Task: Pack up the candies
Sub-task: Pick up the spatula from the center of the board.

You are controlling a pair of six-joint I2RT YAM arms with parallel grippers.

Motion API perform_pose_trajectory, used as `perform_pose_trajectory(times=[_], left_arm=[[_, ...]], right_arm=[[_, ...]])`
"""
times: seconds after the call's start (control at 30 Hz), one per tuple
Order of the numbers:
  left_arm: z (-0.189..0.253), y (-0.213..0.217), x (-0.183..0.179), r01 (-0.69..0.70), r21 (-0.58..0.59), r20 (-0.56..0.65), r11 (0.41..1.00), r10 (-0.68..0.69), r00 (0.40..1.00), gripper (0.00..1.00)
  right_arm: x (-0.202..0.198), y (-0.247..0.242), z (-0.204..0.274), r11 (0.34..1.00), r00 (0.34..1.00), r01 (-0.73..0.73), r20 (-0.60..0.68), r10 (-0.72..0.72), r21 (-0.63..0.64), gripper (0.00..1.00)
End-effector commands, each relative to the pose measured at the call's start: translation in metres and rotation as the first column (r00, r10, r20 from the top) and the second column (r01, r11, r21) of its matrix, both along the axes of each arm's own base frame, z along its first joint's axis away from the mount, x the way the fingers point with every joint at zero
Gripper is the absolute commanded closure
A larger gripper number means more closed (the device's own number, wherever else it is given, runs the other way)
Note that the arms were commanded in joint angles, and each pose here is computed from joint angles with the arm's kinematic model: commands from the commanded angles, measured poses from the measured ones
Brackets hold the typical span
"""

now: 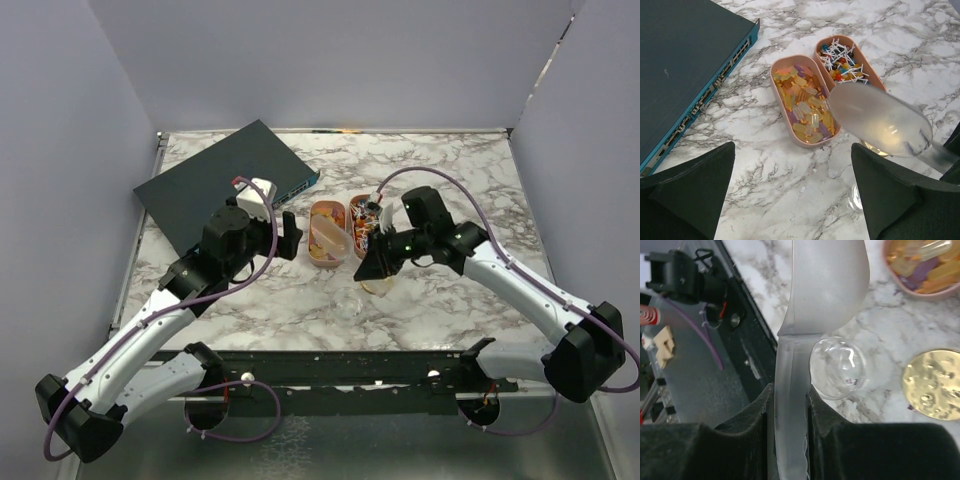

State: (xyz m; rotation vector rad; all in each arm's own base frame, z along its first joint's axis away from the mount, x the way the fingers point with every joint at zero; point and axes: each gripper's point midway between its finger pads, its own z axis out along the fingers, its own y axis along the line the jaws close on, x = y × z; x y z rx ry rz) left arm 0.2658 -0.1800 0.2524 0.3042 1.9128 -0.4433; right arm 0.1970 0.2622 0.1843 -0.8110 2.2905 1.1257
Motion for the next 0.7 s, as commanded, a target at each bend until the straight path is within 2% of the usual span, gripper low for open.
perform_pose_trajectory(times=[0.0,0.17,0.37,0.67], left_arm=[[0.003,-0.008,-0.017,0.090,-0.017,-0.022,0.996,-0.090,0.996,0.01],[-0.002,-0.024,-0.033,0.198,-0.060,-0.070,0.978,-0.202,0.977,0.03],[-0.007,-0.040,-0.054,0.318,-0.110,-0.132,0.942,-0.331,0.934,0.08],[0.013,-0.056,-0.085,0.457,-0.209,-0.126,0.865,-0.487,0.864,0.24]], right_arm=[[-0.044,0.012,0.010,0.983,0.985,-0.167,-0.042,0.170,0.074,0.99],[-0.066,0.020,0.021,0.956,0.964,-0.254,-0.040,0.262,0.144,0.99],[-0.079,0.019,0.029,0.939,0.950,-0.300,-0.033,0.309,0.169,0.99],[-0.103,0.014,0.035,0.917,0.930,-0.355,-0.029,0.366,0.182,0.99]])
